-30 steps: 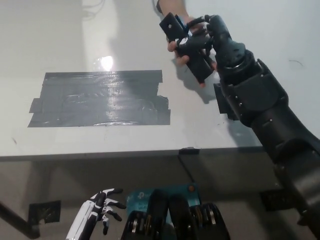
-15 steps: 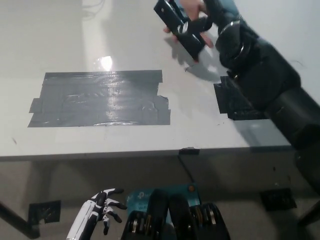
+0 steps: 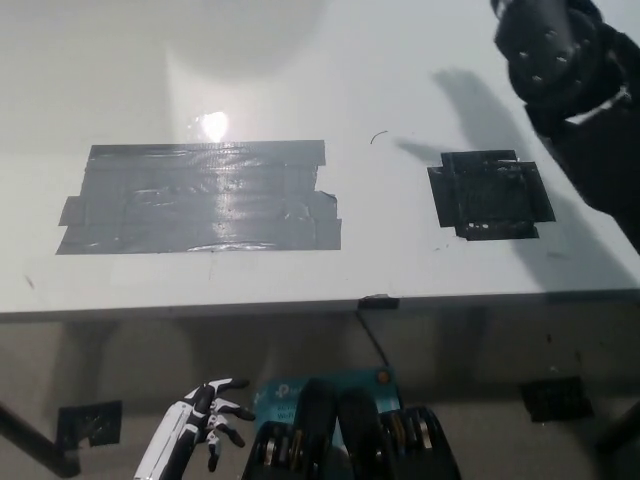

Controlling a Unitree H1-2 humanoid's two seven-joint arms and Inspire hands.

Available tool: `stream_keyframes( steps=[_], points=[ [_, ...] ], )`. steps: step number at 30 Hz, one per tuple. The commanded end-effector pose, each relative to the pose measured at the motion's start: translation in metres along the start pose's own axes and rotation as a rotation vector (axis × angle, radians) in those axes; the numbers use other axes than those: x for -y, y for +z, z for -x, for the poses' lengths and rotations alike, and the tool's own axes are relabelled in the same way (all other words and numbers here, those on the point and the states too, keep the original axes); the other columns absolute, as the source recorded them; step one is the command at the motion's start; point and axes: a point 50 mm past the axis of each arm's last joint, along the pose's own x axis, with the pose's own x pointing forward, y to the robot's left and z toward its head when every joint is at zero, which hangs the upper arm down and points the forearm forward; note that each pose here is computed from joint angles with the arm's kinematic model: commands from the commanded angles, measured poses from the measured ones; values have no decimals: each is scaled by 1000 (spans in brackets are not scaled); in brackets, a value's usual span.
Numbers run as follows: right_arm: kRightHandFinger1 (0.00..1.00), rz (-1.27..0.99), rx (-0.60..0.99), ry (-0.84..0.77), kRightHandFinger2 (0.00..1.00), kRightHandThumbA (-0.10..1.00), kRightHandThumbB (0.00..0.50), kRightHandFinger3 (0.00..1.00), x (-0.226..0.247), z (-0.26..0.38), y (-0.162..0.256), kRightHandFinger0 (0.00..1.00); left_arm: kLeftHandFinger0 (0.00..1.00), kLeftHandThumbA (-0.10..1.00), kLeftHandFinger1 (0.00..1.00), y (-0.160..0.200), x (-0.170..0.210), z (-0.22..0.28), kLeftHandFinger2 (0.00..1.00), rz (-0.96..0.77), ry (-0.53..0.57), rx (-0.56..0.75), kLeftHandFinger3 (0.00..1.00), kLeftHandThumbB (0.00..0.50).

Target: A stapler is kept on the black spot marked on the desk infront of the robot. The robot picks up the stapler using its right hand and passes it to a person

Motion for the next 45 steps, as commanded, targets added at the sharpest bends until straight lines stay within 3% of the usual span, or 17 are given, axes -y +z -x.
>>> stream_keyframes(
  steps=[1,2,4,6,8,9,10,11,13,17,19,23,28,35,45],
  points=[
    [1000,24,313,-176,1000,1000,454,1000,113,98,69,1000,267,1000,516,13,-9,-15,628,-1,-8,61,827,491],
    [1000,13,331,-178,1000,1000,452,1000,114,113,70,1000,287,1000,533,14,-10,-17,640,3,-4,66,839,487],
    [1000,-33,377,-180,1000,1000,419,1000,112,155,70,1000,504,1000,685,17,-12,-23,761,8,3,86,919,484],
    [1000,-60,402,-178,1000,1000,401,1000,109,185,70,1000,606,1000,787,19,-15,-27,841,12,9,101,970,486],
    [1000,-64,408,-179,1000,1000,396,1000,107,194,69,1000,618,1000,817,20,-17,-28,865,14,12,105,984,484],
    [1000,-91,415,-174,1000,1000,395,1000,104,211,69,1000,741,1000,939,22,-19,-32,968,18,19,113,1000,495],
    [1000,-128,424,-170,1000,1000,393,1000,101,227,70,1000,809,1000,1000,24,-21,-37,1000,23,25,120,1000,499],
    [1000,-178,435,-173,1000,1000,379,1000,96,247,69,1000,979,1000,1000,27,-22,-43,1000,28,28,129,1000,500],
    [1000,-211,441,-177,1000,1000,376,1000,93,260,69,1000,1000,1000,1000,29,-23,-47,1000,31,30,135,1000,500],
    [1000,-346,463,-193,1000,1000,424,1000,67,297,59,1000,1000,1000,1000,34,-26,-58,1000,25,27,161,1000,500],
    [1000,-415,488,-196,1000,1000,376,1000,50,315,57,1000,1000,1000,1000,36,-27,-59,1000,24,19,161,1000,500],
    [1000,-519,475,-180,1000,1000,355,1000,24,338,58,1000,1000,1000,1000,34,-28,-59,1000,19,11,151,1000,500],
    [1000,-648,317,-141,1000,1000,391,1000,-11,359,62,1000,1000,1000,1000,25,-22,-51,1000,31,12,119,1000,500],
    [1000,-683,-77,-2,1000,1000,323,1000,-91,374,-6,1000,1000,1000,1000,7,-19,-24,1000,42,19,69,1000,500],
    [1000,-627,-271,98,1000,1000,330,1000,-147,393,-53,1000,1000,1000,1000,-8,-15,-5,1000,52,21,34,1000,500]
  ],
)
